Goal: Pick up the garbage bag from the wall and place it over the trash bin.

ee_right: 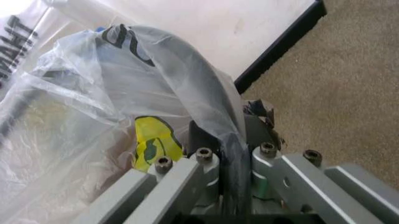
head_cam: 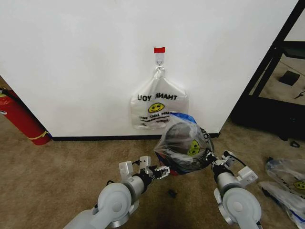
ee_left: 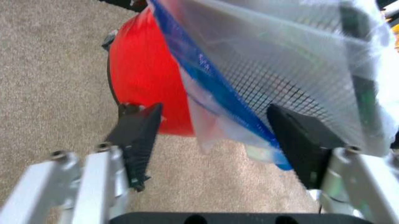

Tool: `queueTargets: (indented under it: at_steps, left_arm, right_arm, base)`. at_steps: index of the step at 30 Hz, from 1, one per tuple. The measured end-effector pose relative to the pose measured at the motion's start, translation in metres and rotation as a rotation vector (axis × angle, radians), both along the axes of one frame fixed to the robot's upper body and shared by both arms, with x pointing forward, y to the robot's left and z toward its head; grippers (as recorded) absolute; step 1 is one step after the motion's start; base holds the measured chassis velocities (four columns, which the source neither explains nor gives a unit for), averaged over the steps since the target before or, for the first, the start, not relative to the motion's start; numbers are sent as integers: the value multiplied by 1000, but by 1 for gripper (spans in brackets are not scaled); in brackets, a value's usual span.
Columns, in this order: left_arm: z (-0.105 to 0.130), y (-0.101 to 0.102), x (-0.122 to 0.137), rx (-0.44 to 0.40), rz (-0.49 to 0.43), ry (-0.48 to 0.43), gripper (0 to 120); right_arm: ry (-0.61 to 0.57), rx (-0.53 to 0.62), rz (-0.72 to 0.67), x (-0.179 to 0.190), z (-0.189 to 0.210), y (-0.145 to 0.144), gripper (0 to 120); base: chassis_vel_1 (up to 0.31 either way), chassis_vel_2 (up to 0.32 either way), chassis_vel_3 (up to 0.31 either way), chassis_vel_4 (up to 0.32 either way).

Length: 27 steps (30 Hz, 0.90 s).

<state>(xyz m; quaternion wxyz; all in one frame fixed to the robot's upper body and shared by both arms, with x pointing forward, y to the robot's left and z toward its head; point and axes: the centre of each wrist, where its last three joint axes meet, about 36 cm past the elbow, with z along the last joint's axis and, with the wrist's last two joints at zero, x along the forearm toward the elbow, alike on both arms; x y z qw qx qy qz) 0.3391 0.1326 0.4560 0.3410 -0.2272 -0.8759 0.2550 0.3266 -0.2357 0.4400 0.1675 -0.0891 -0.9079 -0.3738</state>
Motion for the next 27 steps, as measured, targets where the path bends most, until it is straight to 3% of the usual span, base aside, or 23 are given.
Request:
queueTargets:
  at_steps: [19,27]
  left_arm:
    - [-4,-2,-3,12,-7,-8,0]
    - [-18,-2,4,59,9,-25,0]
  right_arm:
    - [-4,5,-1,-2,2,1,0]
    - [5,27,8,-5,6,4,0]
  base:
    - [0,0,0,0]
    - [0,0,0,0]
